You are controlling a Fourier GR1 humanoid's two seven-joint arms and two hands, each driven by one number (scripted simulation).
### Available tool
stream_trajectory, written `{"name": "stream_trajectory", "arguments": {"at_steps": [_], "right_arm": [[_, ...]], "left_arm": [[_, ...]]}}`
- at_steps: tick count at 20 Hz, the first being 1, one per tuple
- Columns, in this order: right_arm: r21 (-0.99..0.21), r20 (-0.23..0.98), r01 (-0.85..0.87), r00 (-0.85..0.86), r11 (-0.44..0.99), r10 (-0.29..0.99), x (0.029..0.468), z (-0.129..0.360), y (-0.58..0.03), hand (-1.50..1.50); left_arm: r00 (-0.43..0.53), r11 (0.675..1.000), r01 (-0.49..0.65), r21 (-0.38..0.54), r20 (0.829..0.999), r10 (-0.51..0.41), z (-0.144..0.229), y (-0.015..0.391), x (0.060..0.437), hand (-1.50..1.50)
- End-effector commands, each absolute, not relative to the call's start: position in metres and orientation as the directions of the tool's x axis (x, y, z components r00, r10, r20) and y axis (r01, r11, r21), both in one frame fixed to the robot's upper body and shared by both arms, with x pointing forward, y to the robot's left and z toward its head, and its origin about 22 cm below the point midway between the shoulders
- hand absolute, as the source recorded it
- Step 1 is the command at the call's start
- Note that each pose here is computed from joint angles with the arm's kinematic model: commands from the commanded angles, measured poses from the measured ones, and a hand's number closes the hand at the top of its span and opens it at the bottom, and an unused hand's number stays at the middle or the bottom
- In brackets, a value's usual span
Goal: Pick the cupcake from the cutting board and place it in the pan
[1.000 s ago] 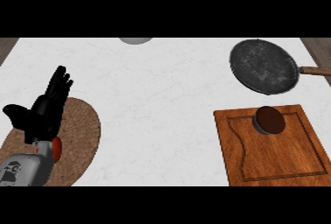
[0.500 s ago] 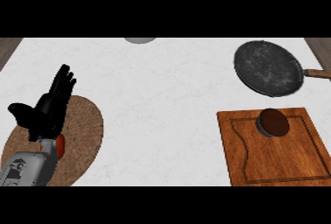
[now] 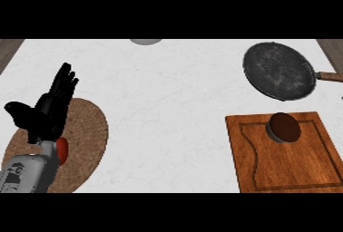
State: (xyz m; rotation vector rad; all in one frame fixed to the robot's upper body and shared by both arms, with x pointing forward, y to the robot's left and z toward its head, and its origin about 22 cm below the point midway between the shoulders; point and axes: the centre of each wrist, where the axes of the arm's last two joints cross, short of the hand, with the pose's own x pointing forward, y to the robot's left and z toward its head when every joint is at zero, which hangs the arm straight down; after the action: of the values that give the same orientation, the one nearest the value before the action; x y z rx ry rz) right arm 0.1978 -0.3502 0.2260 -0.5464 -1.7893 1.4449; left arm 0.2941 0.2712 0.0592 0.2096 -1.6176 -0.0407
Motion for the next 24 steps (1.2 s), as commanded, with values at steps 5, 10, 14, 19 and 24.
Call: {"name": "stream_trajectory", "arguments": {"at_steps": [5,10,14,19,24], "right_arm": [[-0.966,0.260,-0.144,-0.536,0.216,0.803,0.195,0.205,-0.327,-1.50],[-0.965,0.263,-0.122,-0.492,0.233,0.830,0.197,0.186,-0.346,-1.50],[-0.977,0.208,-0.130,-0.441,0.167,0.873,0.218,0.170,-0.323,-1.50],[-0.969,0.227,-0.193,-0.440,0.155,0.869,0.238,0.178,-0.345,-1.50],[-0.964,0.211,-0.247,-0.469,0.102,0.858,0.219,0.148,-0.336,-1.50]], "left_arm": [[-0.058,0.981,-0.093,0.169,0.983,-0.175,0.044,0.274,0.297,0.00],[-0.046,0.982,-0.104,0.159,0.985,-0.165,0.058,0.276,0.300,0.00],[-0.063,0.981,-0.106,0.162,0.984,-0.169,0.067,0.267,0.308,0.00],[-0.044,0.984,-0.109,0.138,0.989,-0.144,0.061,0.261,0.311,0.00],[-0.046,0.983,-0.098,0.155,0.986,-0.160,0.055,0.268,0.302,0.00]]}}
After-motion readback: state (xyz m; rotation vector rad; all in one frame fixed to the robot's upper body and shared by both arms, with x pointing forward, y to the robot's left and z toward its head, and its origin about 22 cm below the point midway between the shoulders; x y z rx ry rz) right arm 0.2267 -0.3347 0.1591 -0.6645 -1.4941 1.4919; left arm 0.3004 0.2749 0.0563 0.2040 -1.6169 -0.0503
